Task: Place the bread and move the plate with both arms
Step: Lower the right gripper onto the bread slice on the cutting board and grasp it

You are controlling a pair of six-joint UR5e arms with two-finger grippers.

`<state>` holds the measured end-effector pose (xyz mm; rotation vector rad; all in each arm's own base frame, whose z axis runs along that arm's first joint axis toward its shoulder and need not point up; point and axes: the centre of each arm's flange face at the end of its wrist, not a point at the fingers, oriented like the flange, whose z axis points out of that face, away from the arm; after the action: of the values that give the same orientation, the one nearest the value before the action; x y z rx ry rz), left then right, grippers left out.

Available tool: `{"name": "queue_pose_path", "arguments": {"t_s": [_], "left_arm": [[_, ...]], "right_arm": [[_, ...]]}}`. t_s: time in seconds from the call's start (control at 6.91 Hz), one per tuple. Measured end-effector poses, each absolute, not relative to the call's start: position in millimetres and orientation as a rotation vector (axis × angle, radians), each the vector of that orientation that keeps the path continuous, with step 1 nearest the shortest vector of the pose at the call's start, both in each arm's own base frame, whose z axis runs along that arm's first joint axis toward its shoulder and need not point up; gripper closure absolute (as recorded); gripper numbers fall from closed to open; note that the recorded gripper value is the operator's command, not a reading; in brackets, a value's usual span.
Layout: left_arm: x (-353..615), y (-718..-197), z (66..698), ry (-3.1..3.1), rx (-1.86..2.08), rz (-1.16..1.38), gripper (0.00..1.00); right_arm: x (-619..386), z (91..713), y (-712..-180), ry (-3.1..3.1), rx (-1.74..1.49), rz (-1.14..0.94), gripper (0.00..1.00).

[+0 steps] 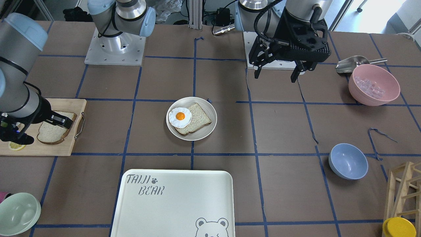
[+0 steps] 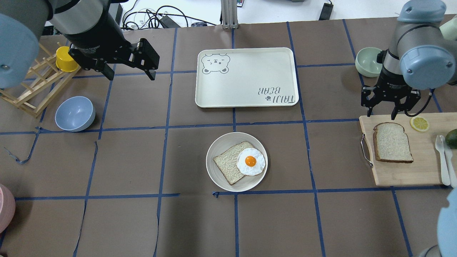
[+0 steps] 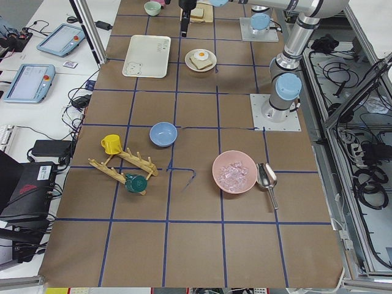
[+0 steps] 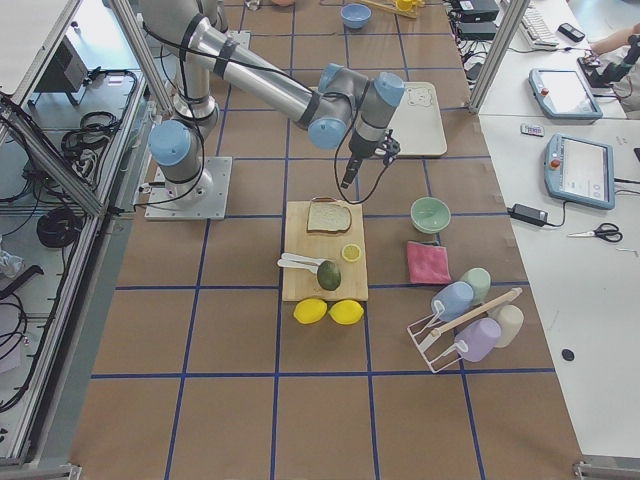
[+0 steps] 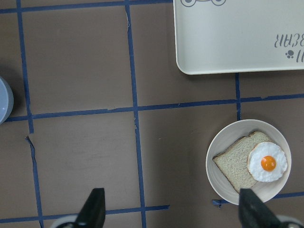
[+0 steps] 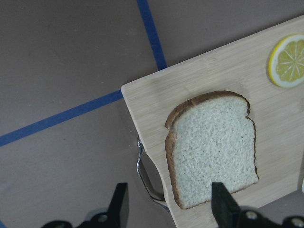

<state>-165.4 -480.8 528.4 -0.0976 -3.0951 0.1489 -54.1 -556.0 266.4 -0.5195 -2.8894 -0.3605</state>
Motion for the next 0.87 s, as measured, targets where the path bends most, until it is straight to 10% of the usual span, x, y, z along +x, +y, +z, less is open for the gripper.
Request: {"name": "queue_pose_path", "arguments": {"t_s": [0.87], "left_arm": [[-165,-481,527,-3.095,-0.095,0.144,0.00]], "right_arm": [[-78,208,-572,-2.868,-0.573,-0.388,0.45]]}}
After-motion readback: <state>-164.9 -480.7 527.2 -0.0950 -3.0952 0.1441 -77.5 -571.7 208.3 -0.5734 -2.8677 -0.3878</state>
